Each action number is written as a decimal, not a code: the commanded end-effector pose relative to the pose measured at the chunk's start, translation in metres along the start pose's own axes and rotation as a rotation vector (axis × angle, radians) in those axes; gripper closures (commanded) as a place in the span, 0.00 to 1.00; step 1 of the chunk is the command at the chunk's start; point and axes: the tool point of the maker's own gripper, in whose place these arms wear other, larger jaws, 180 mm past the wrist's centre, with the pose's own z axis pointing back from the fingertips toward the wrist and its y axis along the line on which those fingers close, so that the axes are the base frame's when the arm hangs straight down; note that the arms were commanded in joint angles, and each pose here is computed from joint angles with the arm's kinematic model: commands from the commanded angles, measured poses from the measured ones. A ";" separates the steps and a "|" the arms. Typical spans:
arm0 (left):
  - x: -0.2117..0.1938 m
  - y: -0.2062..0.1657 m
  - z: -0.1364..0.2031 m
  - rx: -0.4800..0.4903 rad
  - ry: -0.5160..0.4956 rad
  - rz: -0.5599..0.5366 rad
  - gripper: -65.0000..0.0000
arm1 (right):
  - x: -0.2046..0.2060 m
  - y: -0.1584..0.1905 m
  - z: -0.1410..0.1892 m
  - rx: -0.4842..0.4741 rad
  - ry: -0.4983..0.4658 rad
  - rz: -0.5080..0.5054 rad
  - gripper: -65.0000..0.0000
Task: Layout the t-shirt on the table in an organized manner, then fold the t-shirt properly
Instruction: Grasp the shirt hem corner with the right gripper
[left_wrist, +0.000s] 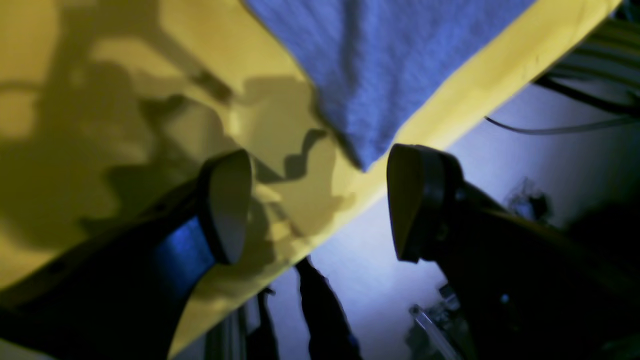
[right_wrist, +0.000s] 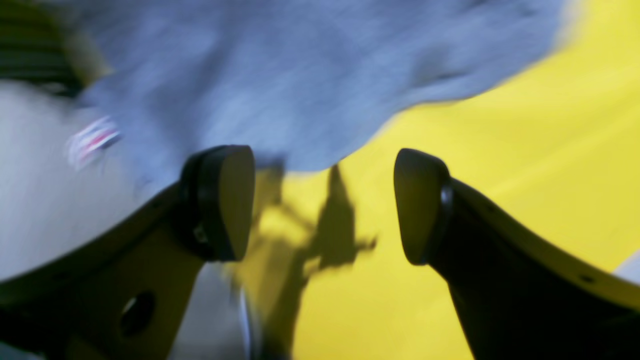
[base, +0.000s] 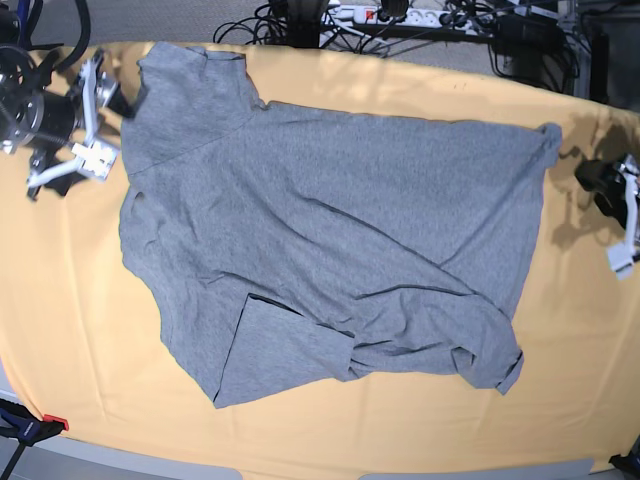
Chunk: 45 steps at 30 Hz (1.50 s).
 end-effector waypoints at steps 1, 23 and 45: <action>0.010 0.007 0.023 0.047 -0.043 -0.012 0.33 | 0.015 -0.012 0.006 -0.048 -0.061 0.006 0.31; 0.053 0.007 0.025 0.037 -0.164 -0.042 0.33 | 0.048 -0.218 -0.004 -0.378 -0.522 -0.561 0.31; 0.065 0.000 0.000 -0.030 -0.187 -0.029 0.33 | 0.086 -0.227 -0.158 -0.142 -0.367 -0.872 0.31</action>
